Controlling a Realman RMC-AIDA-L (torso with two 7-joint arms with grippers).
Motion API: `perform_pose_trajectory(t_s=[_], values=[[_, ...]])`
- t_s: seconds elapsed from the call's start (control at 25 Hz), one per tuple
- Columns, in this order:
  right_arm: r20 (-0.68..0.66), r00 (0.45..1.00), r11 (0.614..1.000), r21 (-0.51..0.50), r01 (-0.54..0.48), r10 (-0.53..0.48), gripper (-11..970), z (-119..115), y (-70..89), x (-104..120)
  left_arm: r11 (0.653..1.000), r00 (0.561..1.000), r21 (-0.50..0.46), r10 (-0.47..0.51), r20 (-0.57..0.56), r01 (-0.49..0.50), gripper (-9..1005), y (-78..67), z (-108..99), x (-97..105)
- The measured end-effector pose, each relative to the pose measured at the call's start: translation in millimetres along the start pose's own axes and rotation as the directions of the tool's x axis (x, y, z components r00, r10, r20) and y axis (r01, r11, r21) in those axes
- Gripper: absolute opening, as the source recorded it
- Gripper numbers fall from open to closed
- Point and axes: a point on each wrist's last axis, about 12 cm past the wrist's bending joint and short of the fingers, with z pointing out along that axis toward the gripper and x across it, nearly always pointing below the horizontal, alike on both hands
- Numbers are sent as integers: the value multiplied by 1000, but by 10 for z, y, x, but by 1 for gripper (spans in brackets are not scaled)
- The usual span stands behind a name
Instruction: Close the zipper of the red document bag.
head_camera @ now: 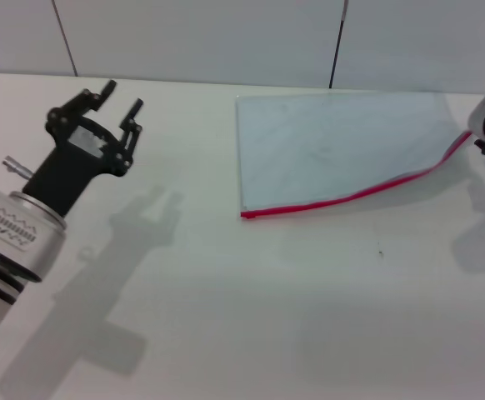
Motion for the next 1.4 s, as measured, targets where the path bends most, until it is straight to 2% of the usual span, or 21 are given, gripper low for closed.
perform_pose_trajectory(t_s=[0.32, 0.56, 0.72, 0.84, 0.88, 0.92, 1.0, 1.12, 1.16, 1.2, 1.36, 1.4], values=[[27, 996, 994, 54, -92, 91, 469, -3, -62, 97, 985, 991, -109, -132, 17, 133, 359, 165, -56, 18], [80, 986, 984, 87, -154, 147, 500, -3, -31, 120, 973, 983, -140, -183, 31, 185, 359, 236, -79, 30], [174, 963, 970, 94, -225, 207, 500, 4, 97, 89, 961, 973, -155, -227, 38, 230, 359, 257, -82, 34], [278, 921, 948, 84, -307, 274, 500, -13, 215, 47, 950, 963, -159, -263, 54, 268, 359, 289, -92, 32], [346, 888, 935, 76, -347, 302, 500, -34, 309, 6, 947, 960, -160, -274, 60, 280, 359, 301, -96, 31], [346, 888, 935, 76, -347, 302, 500, -34, 309, 6, 943, 957, -160, -285, 64, 291, 359, 313, -105, 32], [408, 850, 918, 63, -391, 334, 500, -52, 423, -28, 937, 951, -168, -300, 70, 308, 359, 342, -123, 39], [505, 766, 876, 37, -480, 398, 500, -82, 623, -79, 922, 946, -215, -314, 77, 323, 359, 394, -139, 55], [558, 709, 846, 22, -533, 432, 500, -102, 768, -85, 916, 945, -231, -319, 79, 328, 359, 402, -142, 57], [558, 709, 846, 22, -533, 432, 500, -102, 768, -85, 912, 944, -242, -321, 81, 331, 359, 408, -144, 59], [626, 622, 807, -18, -590, 469, 500, -136, 937, -109, 909, 942, -248, -325, 83, 335, 359, 409, -146, 59], [634, 593, 787, -40, -616, 496, 500, -138, 960, -104, 907, 941, -252, -327, 85, 338, 359, 410, -141, 58]])
